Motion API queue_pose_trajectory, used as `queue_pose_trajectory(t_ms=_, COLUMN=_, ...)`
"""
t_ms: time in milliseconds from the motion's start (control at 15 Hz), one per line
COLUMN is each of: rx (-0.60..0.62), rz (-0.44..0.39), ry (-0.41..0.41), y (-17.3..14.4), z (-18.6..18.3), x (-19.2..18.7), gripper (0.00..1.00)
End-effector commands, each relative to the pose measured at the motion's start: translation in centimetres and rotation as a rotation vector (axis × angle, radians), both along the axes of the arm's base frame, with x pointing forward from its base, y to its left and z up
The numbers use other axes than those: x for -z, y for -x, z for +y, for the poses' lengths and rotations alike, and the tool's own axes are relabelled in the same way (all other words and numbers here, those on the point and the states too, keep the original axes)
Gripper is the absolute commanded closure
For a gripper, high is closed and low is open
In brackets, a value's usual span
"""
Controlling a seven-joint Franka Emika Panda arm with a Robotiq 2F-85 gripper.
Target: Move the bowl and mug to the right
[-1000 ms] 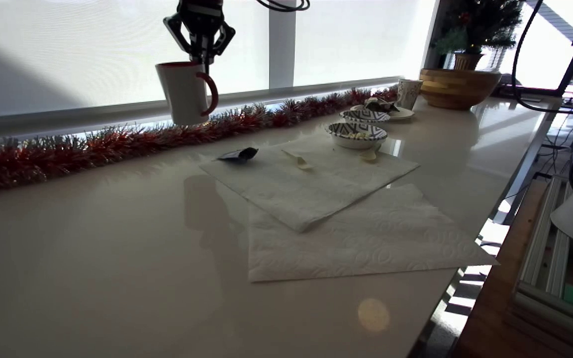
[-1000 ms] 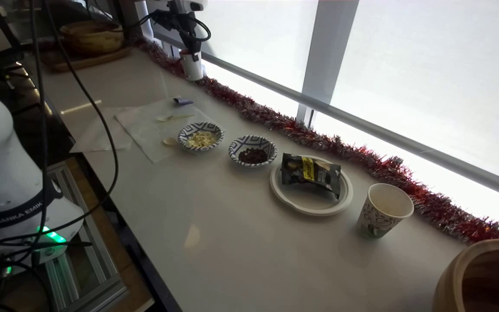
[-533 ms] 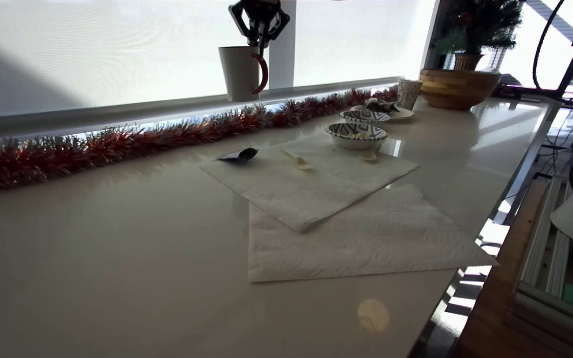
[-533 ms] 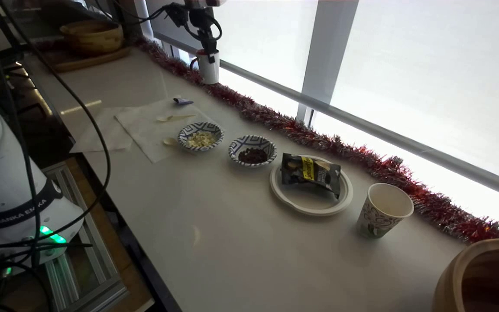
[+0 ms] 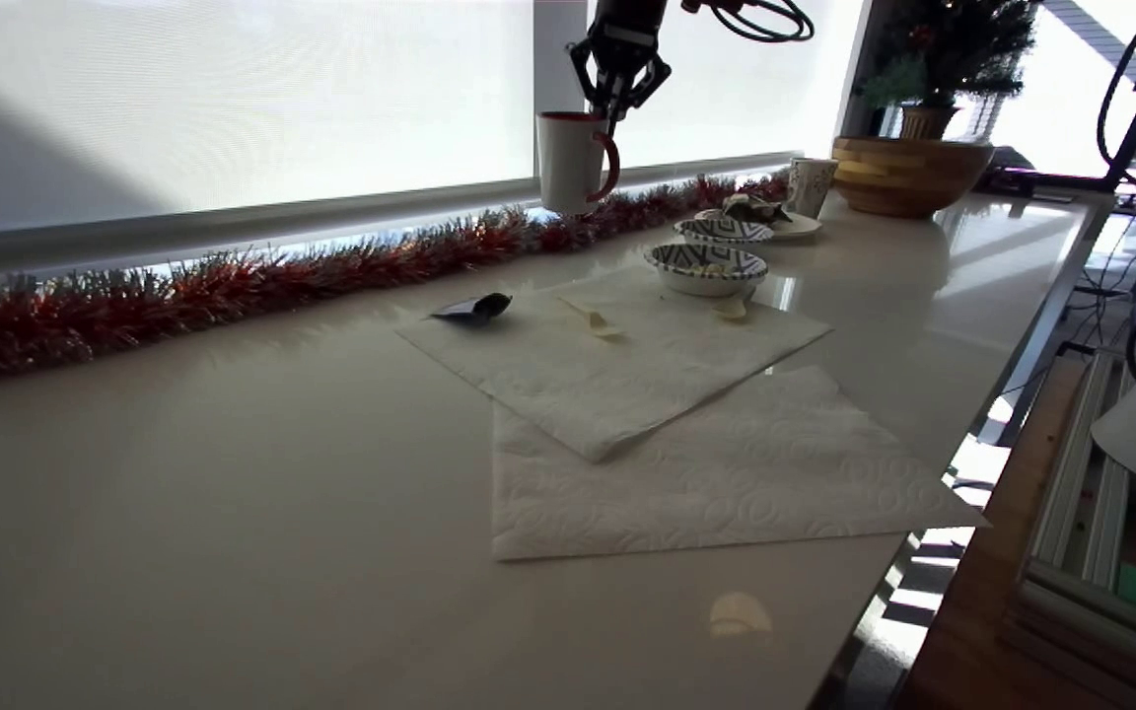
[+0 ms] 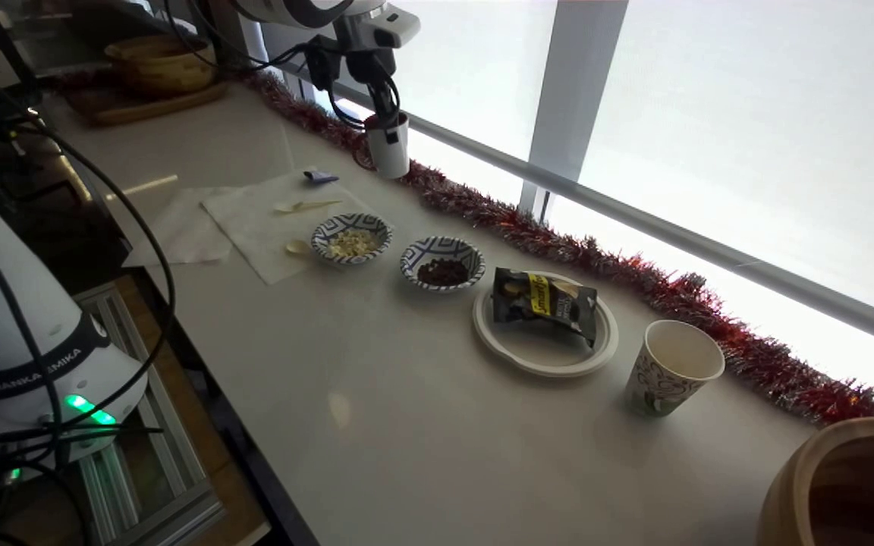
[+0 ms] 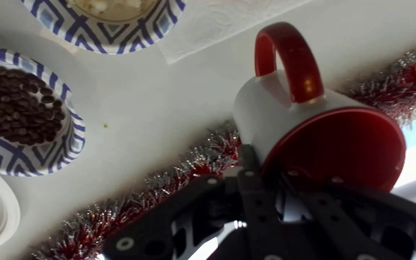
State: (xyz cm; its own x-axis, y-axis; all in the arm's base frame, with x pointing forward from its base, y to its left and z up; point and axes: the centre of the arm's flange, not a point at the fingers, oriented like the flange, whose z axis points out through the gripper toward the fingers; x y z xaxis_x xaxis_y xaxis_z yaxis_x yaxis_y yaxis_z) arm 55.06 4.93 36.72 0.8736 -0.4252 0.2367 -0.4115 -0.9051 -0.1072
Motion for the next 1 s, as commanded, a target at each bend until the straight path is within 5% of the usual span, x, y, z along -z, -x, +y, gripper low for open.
queue_pose_trajectory(t_ms=0, rx=0.003, rz=0.006, ry=0.003, y=0.4, z=-0.8, x=0.3, gripper=0.91)
queue_pose_trajectory(t_ms=400, rx=-0.048, rz=0.021, ry=0.007, y=0.1, z=-0.4, x=1.3, gripper=0.98)
queue_pose_trajectory(t_ms=933, rx=-0.083, rz=0.034, ry=0.024, y=-0.6, z=-7.7, x=2.7, gripper=0.98)
